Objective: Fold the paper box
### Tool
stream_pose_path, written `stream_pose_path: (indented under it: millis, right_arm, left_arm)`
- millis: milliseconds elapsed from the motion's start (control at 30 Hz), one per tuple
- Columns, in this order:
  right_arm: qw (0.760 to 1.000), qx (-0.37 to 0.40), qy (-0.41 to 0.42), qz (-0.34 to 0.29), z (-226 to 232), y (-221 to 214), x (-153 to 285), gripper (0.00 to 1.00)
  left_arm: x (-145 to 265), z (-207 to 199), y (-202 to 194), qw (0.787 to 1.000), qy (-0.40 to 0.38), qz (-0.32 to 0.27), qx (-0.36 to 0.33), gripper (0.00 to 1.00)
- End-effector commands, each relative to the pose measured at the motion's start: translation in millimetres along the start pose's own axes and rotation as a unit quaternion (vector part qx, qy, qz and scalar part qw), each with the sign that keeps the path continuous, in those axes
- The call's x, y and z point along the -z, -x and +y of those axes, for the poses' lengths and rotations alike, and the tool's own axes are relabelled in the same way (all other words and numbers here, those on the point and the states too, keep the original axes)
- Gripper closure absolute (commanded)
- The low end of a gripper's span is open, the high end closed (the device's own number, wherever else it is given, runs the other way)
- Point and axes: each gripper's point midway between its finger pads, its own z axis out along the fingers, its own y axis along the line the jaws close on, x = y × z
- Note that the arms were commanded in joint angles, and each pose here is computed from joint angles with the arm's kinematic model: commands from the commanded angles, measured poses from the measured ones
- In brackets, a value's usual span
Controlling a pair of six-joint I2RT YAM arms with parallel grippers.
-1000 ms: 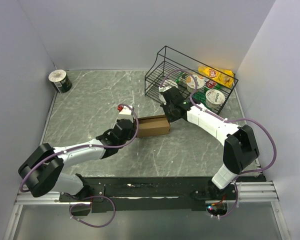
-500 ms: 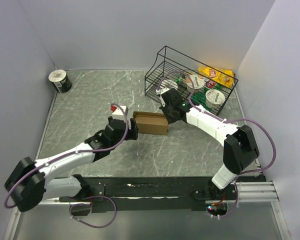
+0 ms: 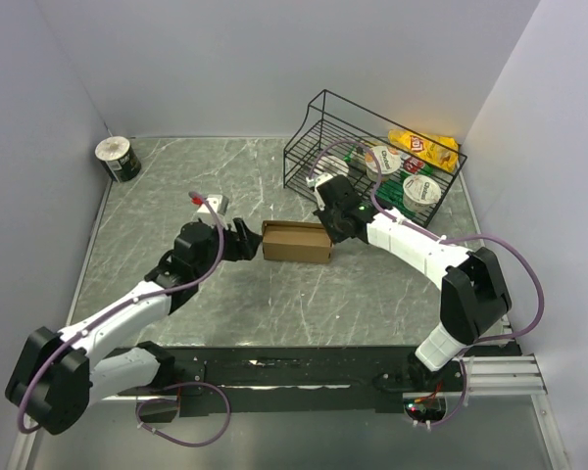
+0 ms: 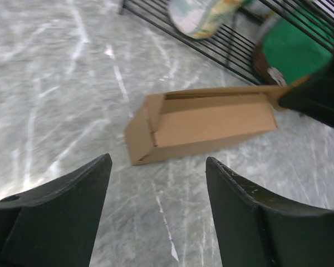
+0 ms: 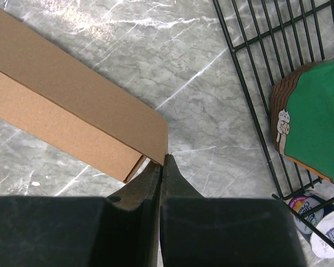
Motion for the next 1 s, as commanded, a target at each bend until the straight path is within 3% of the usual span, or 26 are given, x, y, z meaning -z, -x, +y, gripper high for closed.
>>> stream_pose_path:
  millis: [0,367,967]
  right_arm:
    - [0.999,-0.002,-0.005,-0.042,-1.2,18.5,15.1,1.0]
    - [0.999,0.002,0.001,-0.04,5.6,18.7,14.1,1.0]
    - [0.999,0.012,0.005,-0.032,13.6,20.0,9.7,1.0]
  left_arm:
    - [-10.3,-27.0,9.4,0.997,-0.075,-0.012,-0.028,0.29]
    - [-42.4,-6.7,-5.6,0.997,-0.035,0.011,-0.071,0.39]
    - [-66.1,3.2,-11.9,0.997,-0.017,0.008,-0.071,0.71]
